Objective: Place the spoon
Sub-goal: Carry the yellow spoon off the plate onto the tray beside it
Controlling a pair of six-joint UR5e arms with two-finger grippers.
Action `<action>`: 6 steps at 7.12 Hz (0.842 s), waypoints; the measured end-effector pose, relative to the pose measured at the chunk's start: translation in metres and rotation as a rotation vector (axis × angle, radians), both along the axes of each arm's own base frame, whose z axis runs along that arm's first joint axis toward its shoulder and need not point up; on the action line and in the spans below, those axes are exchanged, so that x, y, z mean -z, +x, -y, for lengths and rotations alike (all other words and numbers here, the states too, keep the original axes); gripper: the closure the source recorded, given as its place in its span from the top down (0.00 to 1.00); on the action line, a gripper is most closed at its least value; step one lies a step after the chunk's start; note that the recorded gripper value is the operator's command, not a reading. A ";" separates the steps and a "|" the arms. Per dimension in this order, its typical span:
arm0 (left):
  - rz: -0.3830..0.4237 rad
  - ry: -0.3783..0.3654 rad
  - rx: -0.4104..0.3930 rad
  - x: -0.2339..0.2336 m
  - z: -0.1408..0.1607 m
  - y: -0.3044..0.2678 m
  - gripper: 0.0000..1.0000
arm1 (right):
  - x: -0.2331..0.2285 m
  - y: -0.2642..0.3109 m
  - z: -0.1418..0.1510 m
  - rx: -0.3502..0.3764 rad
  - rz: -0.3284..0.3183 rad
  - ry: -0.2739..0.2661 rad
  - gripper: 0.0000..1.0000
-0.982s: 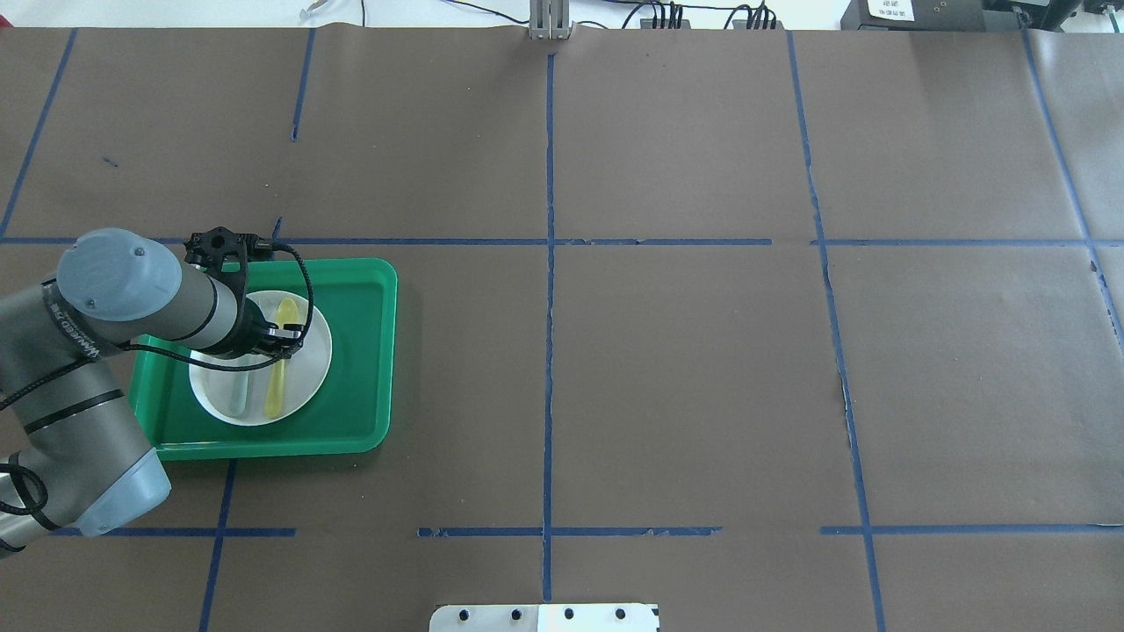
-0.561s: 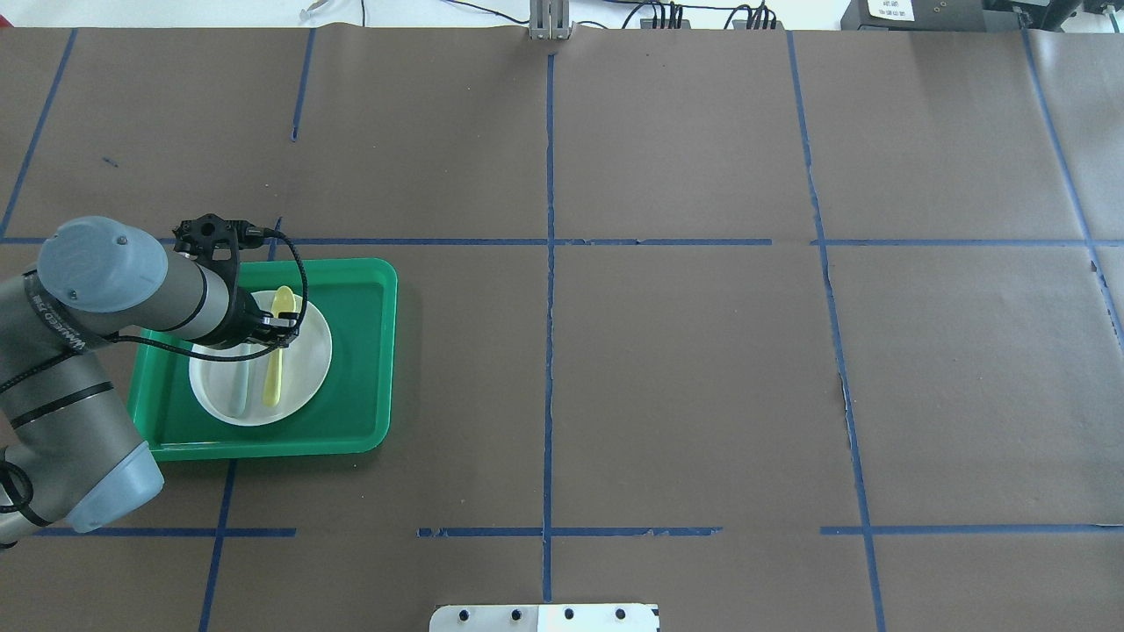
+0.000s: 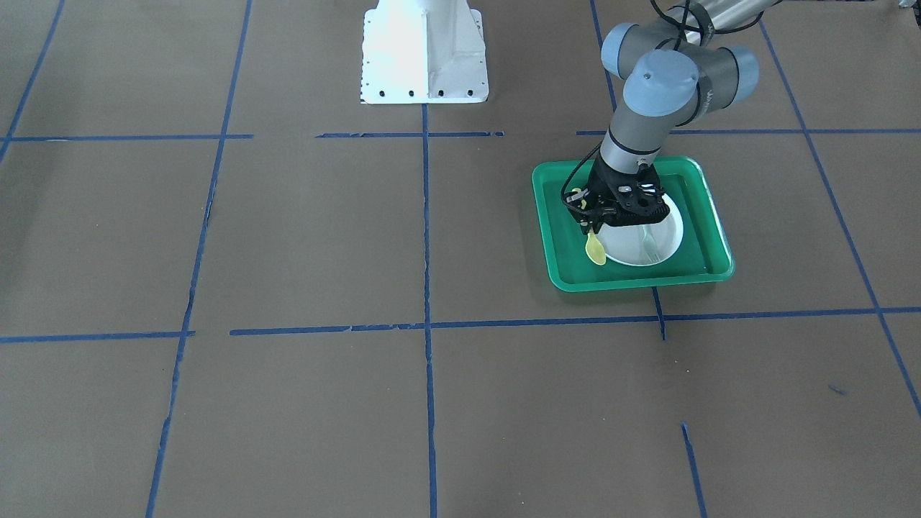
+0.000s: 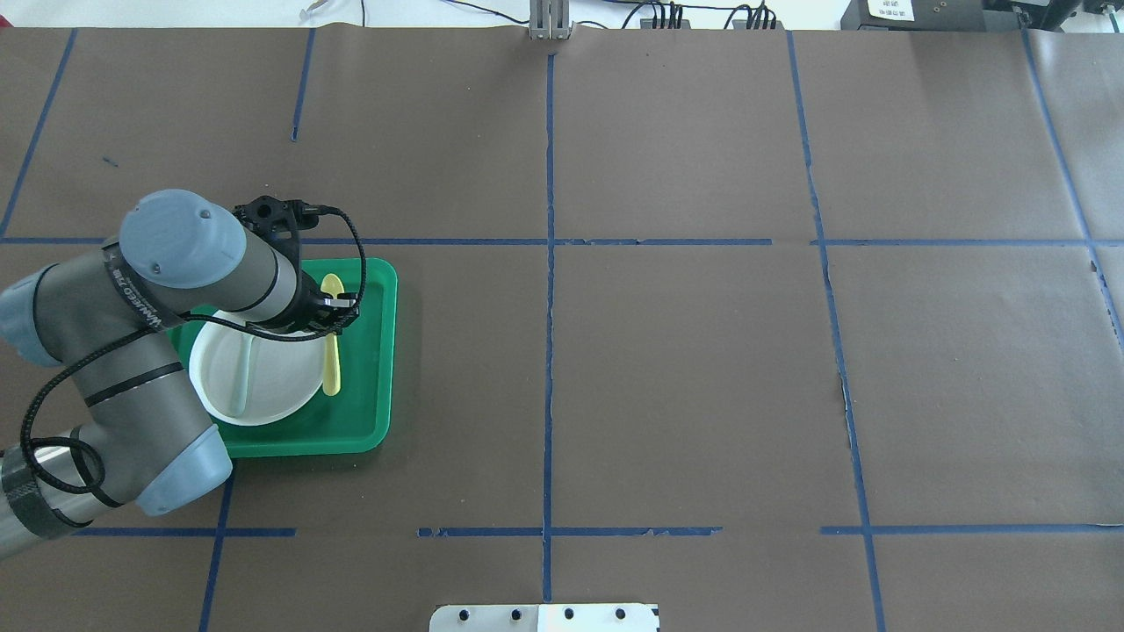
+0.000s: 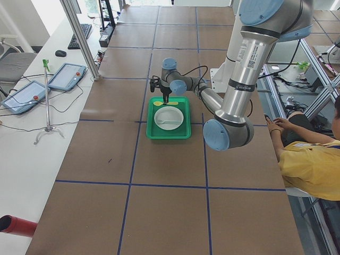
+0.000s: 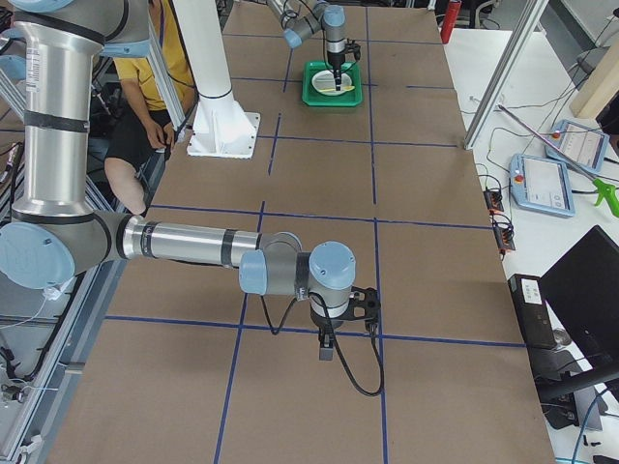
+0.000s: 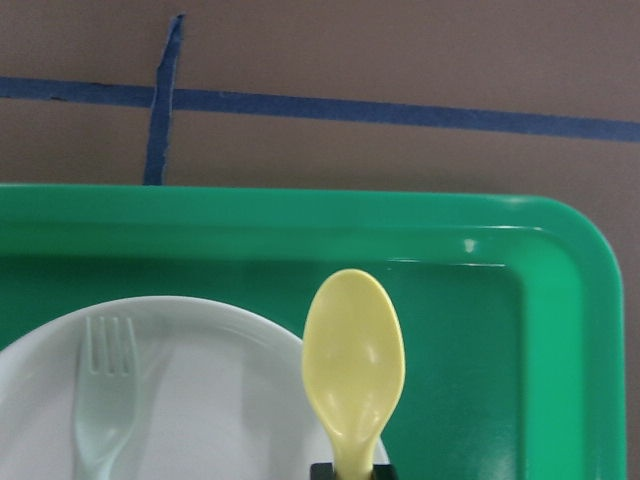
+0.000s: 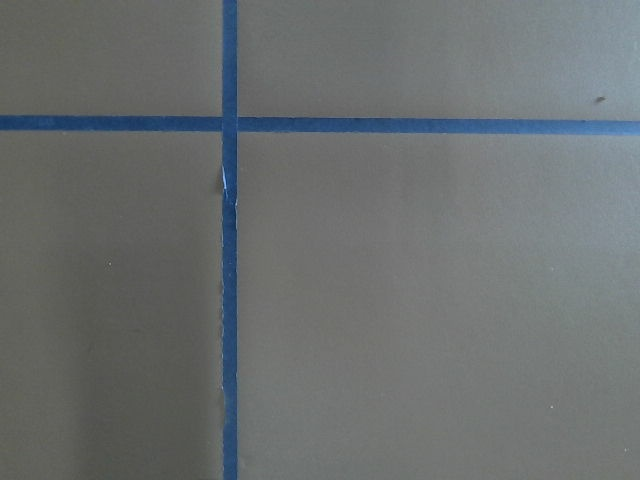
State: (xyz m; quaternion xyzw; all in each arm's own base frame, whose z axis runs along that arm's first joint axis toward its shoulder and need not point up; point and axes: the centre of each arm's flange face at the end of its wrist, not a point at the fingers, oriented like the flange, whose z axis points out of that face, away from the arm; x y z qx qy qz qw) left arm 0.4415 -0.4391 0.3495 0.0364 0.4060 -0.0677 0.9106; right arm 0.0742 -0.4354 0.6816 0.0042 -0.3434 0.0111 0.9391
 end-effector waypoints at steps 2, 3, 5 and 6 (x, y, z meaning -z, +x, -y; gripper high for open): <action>0.011 0.002 -0.010 0.002 -0.010 0.015 1.00 | 0.000 0.000 0.000 0.000 0.000 -0.001 1.00; 0.025 0.015 0.001 -0.001 -0.011 0.016 1.00 | 0.000 0.000 0.000 0.000 0.000 -0.001 1.00; 0.022 0.023 0.011 0.001 -0.010 0.007 1.00 | 0.000 0.000 0.000 0.000 0.000 -0.001 1.00; 0.013 0.021 -0.005 -0.001 -0.005 -0.009 1.00 | 0.000 0.000 0.000 0.000 0.000 -0.001 1.00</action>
